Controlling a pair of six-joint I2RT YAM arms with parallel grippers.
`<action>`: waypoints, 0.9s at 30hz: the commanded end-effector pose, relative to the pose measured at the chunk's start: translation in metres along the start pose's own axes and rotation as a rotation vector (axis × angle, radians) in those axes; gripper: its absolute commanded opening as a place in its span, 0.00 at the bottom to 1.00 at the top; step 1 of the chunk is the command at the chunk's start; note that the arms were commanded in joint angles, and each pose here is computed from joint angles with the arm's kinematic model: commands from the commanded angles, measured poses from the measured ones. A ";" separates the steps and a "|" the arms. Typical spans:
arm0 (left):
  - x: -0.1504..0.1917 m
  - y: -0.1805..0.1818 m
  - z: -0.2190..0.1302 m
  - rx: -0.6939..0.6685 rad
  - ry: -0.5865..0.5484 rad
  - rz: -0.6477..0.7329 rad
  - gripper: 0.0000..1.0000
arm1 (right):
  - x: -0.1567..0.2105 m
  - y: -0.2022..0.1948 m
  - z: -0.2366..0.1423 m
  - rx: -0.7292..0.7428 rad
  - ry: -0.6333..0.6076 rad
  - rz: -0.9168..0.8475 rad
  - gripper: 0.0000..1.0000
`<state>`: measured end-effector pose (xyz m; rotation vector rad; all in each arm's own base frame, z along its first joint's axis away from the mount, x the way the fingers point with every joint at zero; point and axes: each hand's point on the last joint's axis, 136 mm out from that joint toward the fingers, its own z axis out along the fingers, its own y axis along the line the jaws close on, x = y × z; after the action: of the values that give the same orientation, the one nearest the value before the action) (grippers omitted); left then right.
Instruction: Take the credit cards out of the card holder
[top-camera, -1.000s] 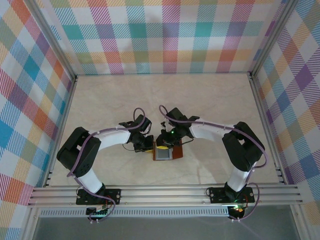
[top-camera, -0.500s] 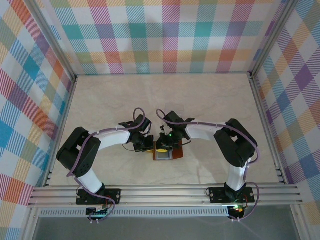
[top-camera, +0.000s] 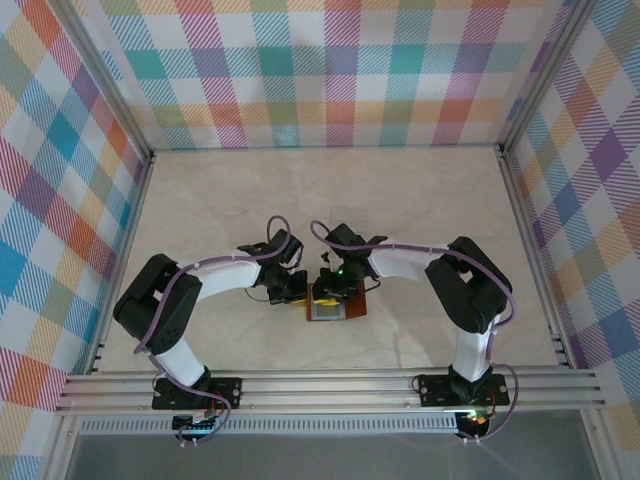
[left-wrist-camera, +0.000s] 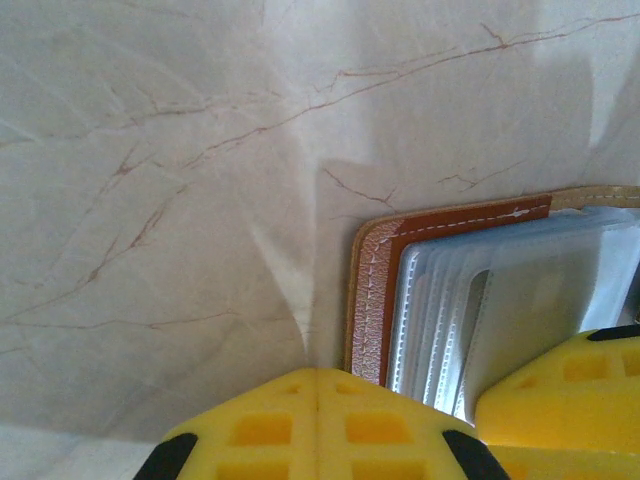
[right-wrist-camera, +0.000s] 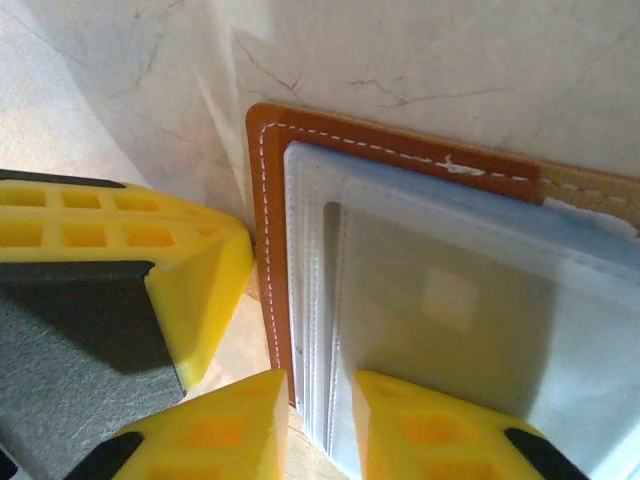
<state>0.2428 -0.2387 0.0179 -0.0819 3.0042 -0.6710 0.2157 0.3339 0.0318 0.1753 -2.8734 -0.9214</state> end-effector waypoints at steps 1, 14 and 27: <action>0.011 0.018 0.011 -0.062 0.056 -0.017 0.02 | 0.009 -0.025 -0.005 0.134 0.004 0.017 0.29; 0.011 0.017 0.010 -0.061 0.060 -0.012 0.02 | 0.006 -0.031 -0.027 0.277 -0.046 -0.018 0.42; 0.011 0.017 0.008 -0.060 0.054 -0.011 0.02 | 0.004 -0.042 -0.045 0.391 -0.088 -0.032 0.50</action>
<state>0.2436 -0.2405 0.0182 -0.0816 3.0083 -0.6822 0.2198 0.2833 0.0307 0.1879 -3.0650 -0.4374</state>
